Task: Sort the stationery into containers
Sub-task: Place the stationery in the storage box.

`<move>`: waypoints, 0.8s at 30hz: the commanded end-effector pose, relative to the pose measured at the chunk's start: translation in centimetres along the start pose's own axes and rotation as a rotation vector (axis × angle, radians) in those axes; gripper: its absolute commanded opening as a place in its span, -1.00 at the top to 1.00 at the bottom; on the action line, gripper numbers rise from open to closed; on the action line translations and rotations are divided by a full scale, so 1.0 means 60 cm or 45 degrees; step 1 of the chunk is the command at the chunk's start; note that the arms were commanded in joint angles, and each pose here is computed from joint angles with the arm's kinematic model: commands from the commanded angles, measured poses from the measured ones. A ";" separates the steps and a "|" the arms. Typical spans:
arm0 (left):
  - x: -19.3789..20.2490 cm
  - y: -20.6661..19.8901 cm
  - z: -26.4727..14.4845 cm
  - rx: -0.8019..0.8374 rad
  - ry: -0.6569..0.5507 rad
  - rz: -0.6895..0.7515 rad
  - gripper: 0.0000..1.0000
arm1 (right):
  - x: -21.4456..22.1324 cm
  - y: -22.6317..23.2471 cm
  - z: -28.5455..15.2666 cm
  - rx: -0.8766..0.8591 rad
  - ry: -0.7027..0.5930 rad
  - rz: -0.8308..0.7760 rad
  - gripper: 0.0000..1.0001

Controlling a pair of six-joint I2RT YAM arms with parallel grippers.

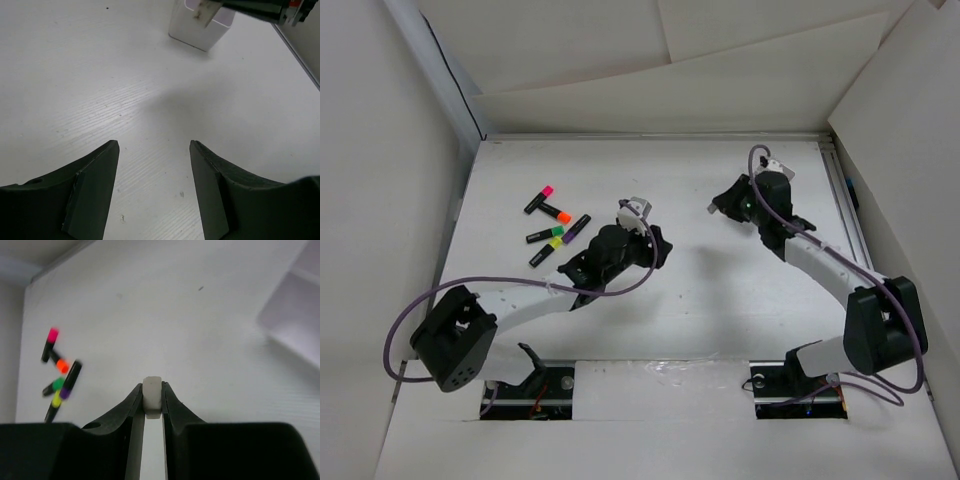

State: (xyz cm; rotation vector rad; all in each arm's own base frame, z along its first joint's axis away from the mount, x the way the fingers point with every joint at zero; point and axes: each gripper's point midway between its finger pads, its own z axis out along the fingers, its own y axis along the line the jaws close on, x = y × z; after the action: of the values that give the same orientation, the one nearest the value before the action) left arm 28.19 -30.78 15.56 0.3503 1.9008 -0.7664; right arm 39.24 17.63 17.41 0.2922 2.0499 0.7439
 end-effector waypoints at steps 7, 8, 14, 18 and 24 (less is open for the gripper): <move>-0.047 0.025 -0.037 -0.078 -0.082 -0.133 -0.08 | -0.207 -0.139 -0.019 0.592 -0.488 0.011 0.84; -0.040 0.028 -0.038 -0.083 -0.071 -0.132 -0.08 | -0.219 -0.158 -0.023 0.658 -0.528 0.017 0.84; -0.052 0.000 -0.050 0.023 -0.089 -0.158 -0.08 | -0.239 -0.195 0.005 0.832 -0.551 -0.015 0.82; -0.053 -0.001 -0.053 0.024 -0.089 -0.170 -0.08 | -0.233 -0.221 0.014 0.922 -0.541 -0.027 0.82; -0.057 0.008 -0.056 -0.018 -0.103 -0.199 -0.08 | -0.230 -0.239 0.013 0.986 -0.555 -0.034 0.68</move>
State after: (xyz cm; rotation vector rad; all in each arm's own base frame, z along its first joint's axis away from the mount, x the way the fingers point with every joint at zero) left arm 27.63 -28.15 17.89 0.1981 1.9115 -0.8314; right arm 48.03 1.01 15.08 0.7600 1.9073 -0.1335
